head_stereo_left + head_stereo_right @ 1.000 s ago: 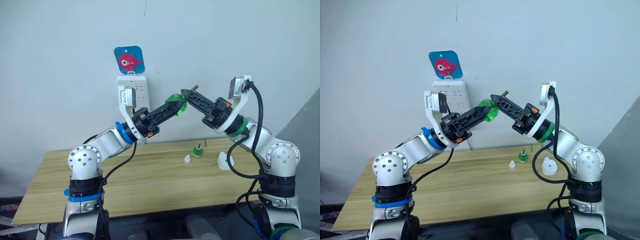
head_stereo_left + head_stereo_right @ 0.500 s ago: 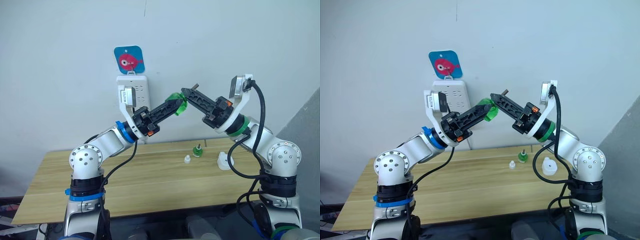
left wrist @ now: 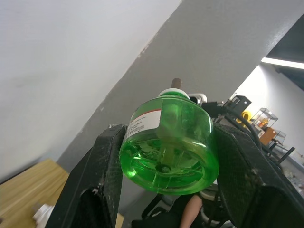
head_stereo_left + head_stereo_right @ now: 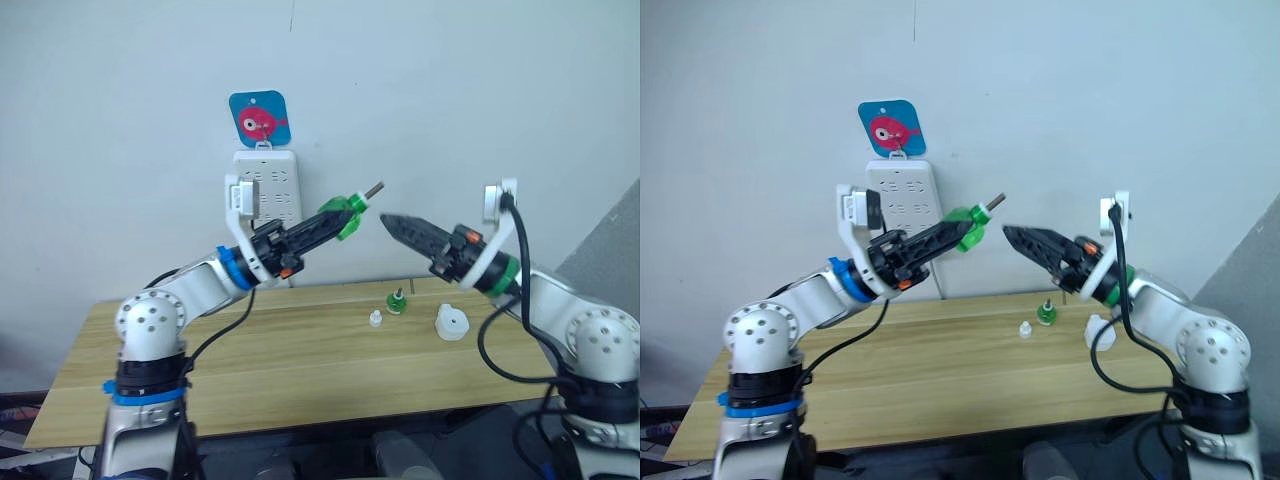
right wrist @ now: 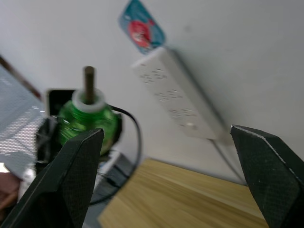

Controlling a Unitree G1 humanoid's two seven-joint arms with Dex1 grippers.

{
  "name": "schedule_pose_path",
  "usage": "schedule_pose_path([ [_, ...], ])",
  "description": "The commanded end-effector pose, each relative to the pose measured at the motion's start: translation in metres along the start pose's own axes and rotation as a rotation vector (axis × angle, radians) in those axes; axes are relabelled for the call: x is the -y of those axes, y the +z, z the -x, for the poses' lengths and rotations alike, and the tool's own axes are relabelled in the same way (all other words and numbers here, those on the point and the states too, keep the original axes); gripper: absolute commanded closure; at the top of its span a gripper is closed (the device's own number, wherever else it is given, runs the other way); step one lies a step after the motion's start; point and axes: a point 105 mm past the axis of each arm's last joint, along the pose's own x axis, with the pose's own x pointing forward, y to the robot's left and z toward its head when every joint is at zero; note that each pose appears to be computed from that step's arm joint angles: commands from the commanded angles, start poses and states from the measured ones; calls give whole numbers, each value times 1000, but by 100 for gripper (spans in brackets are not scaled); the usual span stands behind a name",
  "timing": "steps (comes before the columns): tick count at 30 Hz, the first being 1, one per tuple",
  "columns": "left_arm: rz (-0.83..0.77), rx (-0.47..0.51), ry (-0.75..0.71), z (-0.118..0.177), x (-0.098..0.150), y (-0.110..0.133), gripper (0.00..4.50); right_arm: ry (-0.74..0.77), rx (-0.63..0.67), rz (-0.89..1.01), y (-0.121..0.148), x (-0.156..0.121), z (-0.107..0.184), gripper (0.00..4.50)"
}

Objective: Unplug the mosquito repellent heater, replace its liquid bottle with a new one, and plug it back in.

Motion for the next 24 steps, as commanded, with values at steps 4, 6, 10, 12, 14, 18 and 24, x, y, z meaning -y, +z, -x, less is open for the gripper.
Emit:
schedule_pose_path([
  [4, -22, -16, -39, 0, 7, 3, 211, -109, -53, 224, -3, 6, 23, 0],
  [6, -20, -30, -43, -3, 8, -2, 211, -201, -116, 299, -5, 23, 33, 0],
  [10, -111, -152, -41, -5, 1, -22, 211, -433, -317, 455, -4, 75, 56, 0],
  [12, -155, -191, -41, 0, -4, -27, 211, -442, -399, 453, -12, 86, 57, 0],
  [14, -185, -210, -32, 6, -10, -30, 211, -475, -476, 440, -20, 100, 61, 0],
  [18, -252, -236, -22, 15, -11, -34, 211, -557, -574, 463, -27, 120, 60, 0],
  [24, -292, -266, -7, 21, -13, -48, 211, -720, -739, 505, -32, 153, 63, 0],
])
